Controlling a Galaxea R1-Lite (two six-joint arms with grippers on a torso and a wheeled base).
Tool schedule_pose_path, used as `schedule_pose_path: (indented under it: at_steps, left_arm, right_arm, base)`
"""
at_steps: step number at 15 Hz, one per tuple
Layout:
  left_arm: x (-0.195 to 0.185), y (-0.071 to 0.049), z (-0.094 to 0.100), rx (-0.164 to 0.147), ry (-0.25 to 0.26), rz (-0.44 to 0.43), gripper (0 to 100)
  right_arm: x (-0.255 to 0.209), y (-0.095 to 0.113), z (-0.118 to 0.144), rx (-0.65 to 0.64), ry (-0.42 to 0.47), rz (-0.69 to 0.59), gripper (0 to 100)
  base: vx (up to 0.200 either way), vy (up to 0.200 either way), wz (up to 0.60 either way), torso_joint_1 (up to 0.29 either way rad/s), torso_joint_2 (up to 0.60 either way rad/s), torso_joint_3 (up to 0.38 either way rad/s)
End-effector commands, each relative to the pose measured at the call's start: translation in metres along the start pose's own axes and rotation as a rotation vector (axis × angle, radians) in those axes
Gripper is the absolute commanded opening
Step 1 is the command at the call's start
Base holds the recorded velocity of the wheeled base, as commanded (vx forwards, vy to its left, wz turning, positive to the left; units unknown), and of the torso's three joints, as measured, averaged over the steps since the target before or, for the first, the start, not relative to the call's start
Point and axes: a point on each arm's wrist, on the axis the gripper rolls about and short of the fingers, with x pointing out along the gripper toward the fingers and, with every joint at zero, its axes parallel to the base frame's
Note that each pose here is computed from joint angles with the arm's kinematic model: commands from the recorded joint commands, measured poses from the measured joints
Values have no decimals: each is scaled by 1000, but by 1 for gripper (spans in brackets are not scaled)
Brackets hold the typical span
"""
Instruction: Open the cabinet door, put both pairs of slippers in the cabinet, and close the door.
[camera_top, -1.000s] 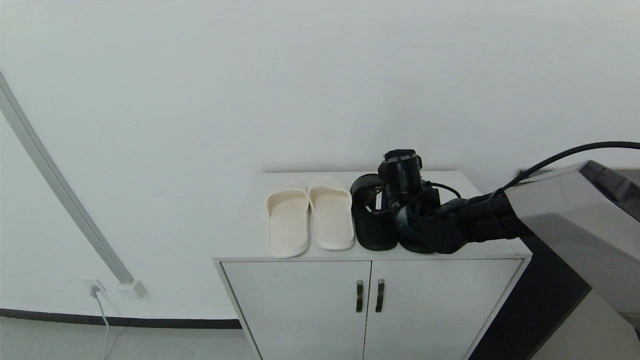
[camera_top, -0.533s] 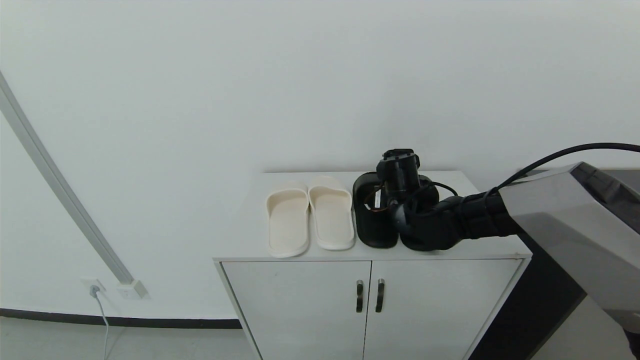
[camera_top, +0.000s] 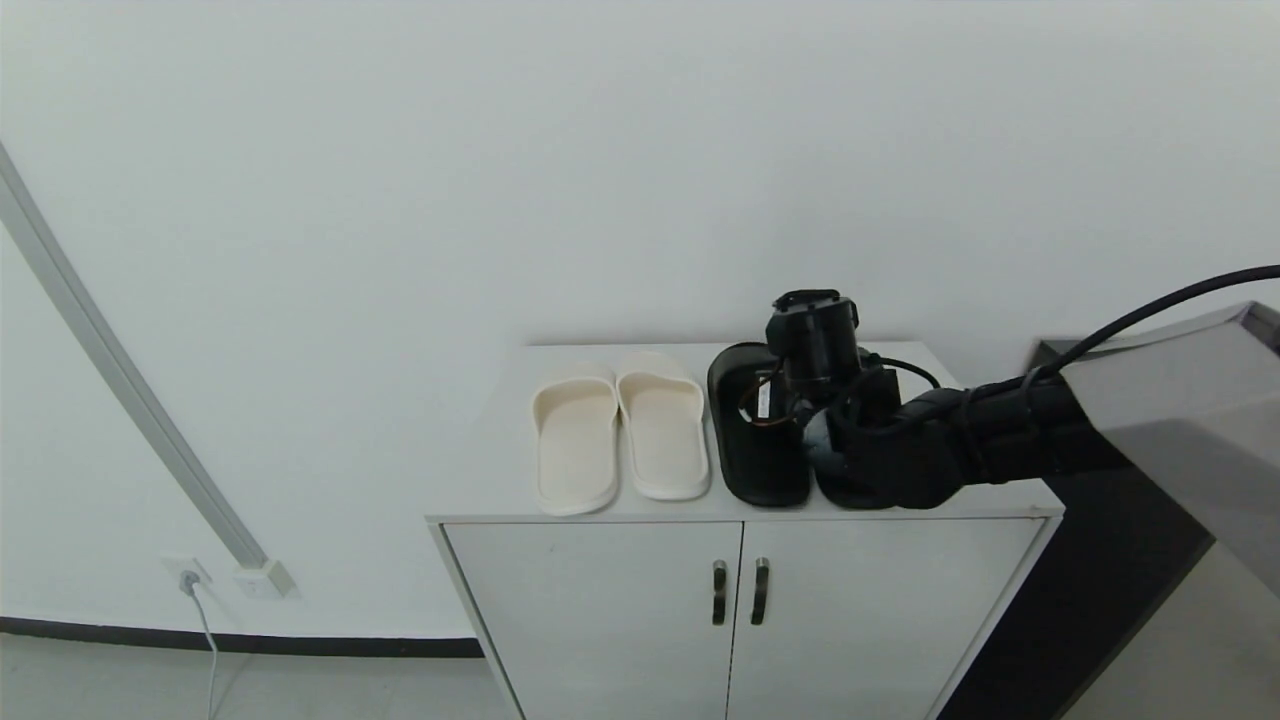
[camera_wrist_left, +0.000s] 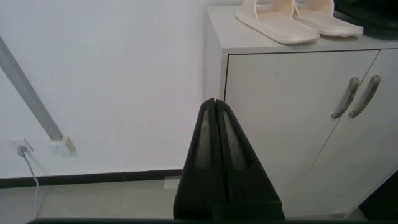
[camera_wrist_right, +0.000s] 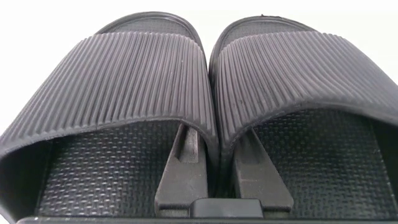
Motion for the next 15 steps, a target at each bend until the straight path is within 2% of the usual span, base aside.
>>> schedule_pose_path:
  at_steps: [1, 3, 6, 11, 12, 15]
  left_arm:
    - [0, 0, 0, 0, 1, 1, 0]
    - [0, 0, 0, 0, 1, 1, 0]
    - [0, 0, 0, 0, 1, 1, 0]
    - [0, 0, 0, 0, 1, 1, 0]
    - [0, 0, 0, 0, 1, 1, 0]
    - [0, 0, 0, 0, 1, 1, 0]
  right_arm:
    - [-55, -16, 22, -2, -21, 90, 0]
    - [-87, -31, 21, -19, -6, 199, 0]
    - [-134, -71, 15, -81, 7, 403, 0]
    - [-186, -117, -8, -143, 54, 695, 0]
    - [-191, -122, -11, -155, 58, 732, 0]
    - [-197, -118, -17, -178, 73, 776, 0]
  base:
    - [0, 0, 0, 0, 0, 0]
    - [0, 0, 0, 0, 0, 0]
    - [0, 0, 0, 0, 0, 0]
    - [0, 0, 0, 0, 0, 0]
    - [0, 0, 0, 0, 0, 0]
    - [0, 0, 0, 0, 0, 0]
